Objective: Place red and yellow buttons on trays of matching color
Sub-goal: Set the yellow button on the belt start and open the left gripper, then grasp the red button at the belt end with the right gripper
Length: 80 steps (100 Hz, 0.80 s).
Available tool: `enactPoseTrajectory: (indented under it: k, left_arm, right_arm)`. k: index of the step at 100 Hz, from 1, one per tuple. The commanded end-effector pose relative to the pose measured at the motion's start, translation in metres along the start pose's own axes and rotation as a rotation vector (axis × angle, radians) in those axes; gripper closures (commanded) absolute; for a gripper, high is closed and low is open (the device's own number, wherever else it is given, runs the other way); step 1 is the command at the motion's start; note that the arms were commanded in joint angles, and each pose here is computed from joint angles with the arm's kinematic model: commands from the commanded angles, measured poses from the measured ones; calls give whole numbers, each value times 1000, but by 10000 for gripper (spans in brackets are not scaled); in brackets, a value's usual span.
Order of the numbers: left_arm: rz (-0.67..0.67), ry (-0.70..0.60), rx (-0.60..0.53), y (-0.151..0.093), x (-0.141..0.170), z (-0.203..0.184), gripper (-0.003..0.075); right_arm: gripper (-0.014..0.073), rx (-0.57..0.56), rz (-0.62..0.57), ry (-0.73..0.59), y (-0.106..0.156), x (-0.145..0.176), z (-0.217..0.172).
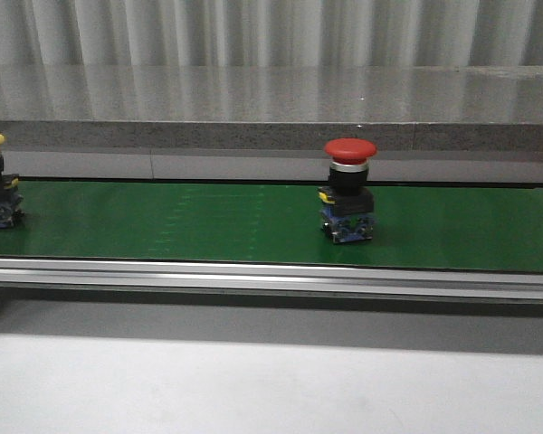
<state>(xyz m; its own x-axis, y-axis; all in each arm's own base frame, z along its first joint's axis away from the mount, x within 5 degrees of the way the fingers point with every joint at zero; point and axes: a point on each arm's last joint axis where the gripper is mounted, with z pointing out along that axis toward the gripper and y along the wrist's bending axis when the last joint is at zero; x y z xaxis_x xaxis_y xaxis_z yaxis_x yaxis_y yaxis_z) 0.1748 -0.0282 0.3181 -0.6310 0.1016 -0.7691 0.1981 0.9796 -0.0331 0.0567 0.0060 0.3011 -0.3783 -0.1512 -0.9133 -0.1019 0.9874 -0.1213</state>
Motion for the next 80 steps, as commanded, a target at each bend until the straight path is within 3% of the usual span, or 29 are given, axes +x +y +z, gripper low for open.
enactPoseTrajectory:
  k: [1,28,44,51,58,75,80]
  left_arm:
    - [-2,-156,8,-4,-1,-24,741]
    - [-9,-265,23,-9,46,-58,741]
    - [-9,-285,29,-10,56,-65,741]
    - [-9,-285,29,-10,56,-65,741]
    - [-9,-285,29,-10,56,-65,741]
    - [-9,-287,29,-10,56,-65,741]
    - [-9,-287,29,-10,56,-65,741]
  right_arm:
    - [662,22,-6,-86,-3,-12,-3]
    - [659,10,0,-60,-2,-15,-2]
    - [654,-55,-18,3,-1,-30,6]
    - [609,-91,-25,48,-1,-40,12]
    - [509,-124,-27,100,0,-50,21]
    - [79,-204,-21,210,4,-76,47]
    - [-9,-222,-7,225,5,-84,56]
